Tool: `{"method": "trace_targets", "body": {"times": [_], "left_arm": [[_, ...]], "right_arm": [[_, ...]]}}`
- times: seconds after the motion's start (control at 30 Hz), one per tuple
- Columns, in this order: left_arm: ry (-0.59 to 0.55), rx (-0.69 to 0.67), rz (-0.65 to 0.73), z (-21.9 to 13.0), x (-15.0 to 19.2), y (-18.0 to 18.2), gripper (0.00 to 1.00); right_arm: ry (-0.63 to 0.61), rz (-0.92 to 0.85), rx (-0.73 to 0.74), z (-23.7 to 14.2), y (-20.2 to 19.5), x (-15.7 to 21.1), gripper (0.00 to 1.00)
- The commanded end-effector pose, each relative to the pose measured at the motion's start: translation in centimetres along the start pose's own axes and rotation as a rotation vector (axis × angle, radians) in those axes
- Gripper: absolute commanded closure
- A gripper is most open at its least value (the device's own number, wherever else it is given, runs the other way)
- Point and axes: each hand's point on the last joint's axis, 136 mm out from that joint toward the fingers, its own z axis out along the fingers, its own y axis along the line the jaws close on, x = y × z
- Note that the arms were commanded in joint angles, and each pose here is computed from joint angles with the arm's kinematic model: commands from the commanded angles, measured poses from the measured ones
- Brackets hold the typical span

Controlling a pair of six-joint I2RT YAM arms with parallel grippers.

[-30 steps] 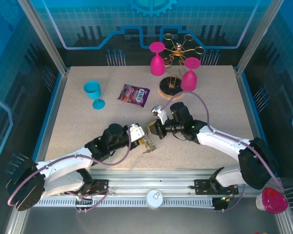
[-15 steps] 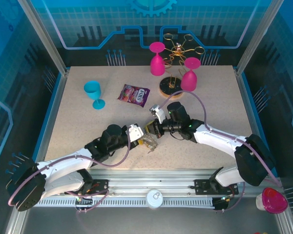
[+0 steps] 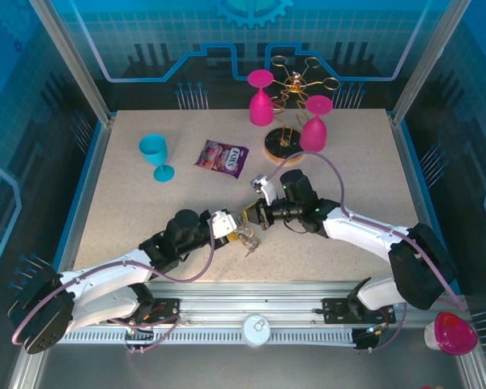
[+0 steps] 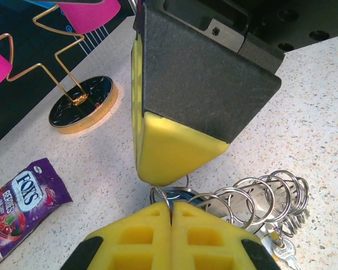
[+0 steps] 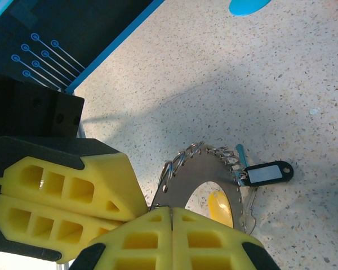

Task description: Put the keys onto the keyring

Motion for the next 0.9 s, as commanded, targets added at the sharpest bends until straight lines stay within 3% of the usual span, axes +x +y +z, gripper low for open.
{"method": "trace_targets", "body": {"times": [0.0, 0.47, 0.6, 0.73, 0.87], "left_arm": [[-0.070, 0.082, 0.034, -0.5, -1.4, -1.7, 1.00], [-0.099, 0.062, -0.003, -0.6, -1.8, -1.4, 1.00], [-0.134, 0.055, -0.037, -0.9, -2.2, -1.3, 1.00], [-0.164, 0.052, -0.080, -1.1, -2.5, -1.1, 1.00], [-0.185, 0.065, -0.116, -1.4, -2.8, -1.1, 1.00]], "right_arm": [[-0.080, 0.015, 0.086, -0.9, -2.2, -1.6, 1.00], [-0.080, 0.004, 0.103, -1.4, -2.5, -1.0, 1.00], [0.059, -0.026, 0.263, -2.6, -5.1, 2.9, 1.00], [0.217, 0.065, 0.357, -2.9, -7.3, 7.6, 1.00], [0.259, 0.129, 0.380, -2.4, -8.3, 9.8, 1.00]]}}
